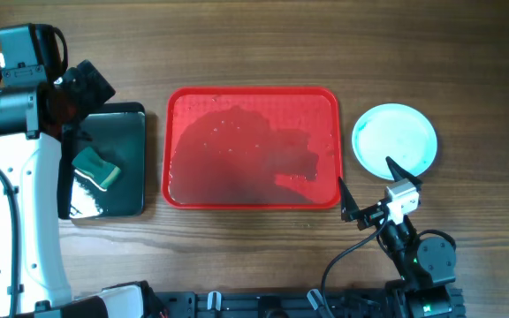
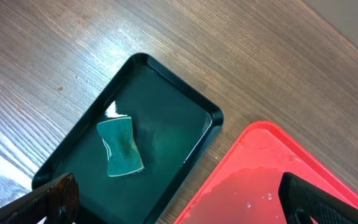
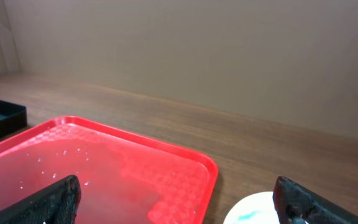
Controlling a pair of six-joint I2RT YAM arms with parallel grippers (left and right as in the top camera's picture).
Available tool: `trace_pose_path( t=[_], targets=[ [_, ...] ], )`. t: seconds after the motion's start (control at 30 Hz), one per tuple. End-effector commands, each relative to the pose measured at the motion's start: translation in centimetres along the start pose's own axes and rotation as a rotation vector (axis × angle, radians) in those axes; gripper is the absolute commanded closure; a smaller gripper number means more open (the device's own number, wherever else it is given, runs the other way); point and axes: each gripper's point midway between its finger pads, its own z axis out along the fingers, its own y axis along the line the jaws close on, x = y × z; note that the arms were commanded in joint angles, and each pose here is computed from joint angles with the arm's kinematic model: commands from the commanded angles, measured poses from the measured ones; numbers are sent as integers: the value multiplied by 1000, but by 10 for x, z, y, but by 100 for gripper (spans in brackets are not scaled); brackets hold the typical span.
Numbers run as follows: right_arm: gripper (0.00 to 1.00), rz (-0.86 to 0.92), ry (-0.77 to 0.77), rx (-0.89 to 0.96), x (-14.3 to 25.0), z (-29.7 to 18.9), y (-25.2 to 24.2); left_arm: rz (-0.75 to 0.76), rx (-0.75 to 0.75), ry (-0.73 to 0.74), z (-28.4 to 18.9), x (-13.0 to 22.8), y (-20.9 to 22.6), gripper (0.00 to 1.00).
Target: Clean dirty plates on tray and stack at the side
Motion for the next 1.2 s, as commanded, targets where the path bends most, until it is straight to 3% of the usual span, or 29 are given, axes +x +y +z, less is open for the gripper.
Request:
trace_pose_path(
  t=[0.0, 0.3, 0.4, 0.47, 0.6, 0.77, 0.93, 1.17],
  targets=[
    [0, 18, -9, 12, -2, 0, -2, 1, 6, -3, -1, 0, -2, 0],
    [0, 17, -9, 12, -2, 0, -2, -1, 10, -11, -4, -1, -2, 0],
    [0, 17, -9, 12, -2, 0, -2, 14, 25, -104, -36, -7, 7, 0],
    [0, 17, -9, 12, -2, 0, -2, -1, 153, -225, -68, -8, -1, 0],
    [0, 18, -9, 12, -2, 0, -2, -3, 360, -381, -79, 24, -6, 0],
    [0, 18, -9, 12, -2, 0, -2, 41, 613, -552, -50, 89, -8, 0],
    [0, 17, -9, 12, -2, 0, -2, 161, 716, -746, -33, 126, -7, 0],
    [0, 17, -9, 12, -2, 0, -2, 288, 676, -838, -8, 150, 3, 0]
  ],
)
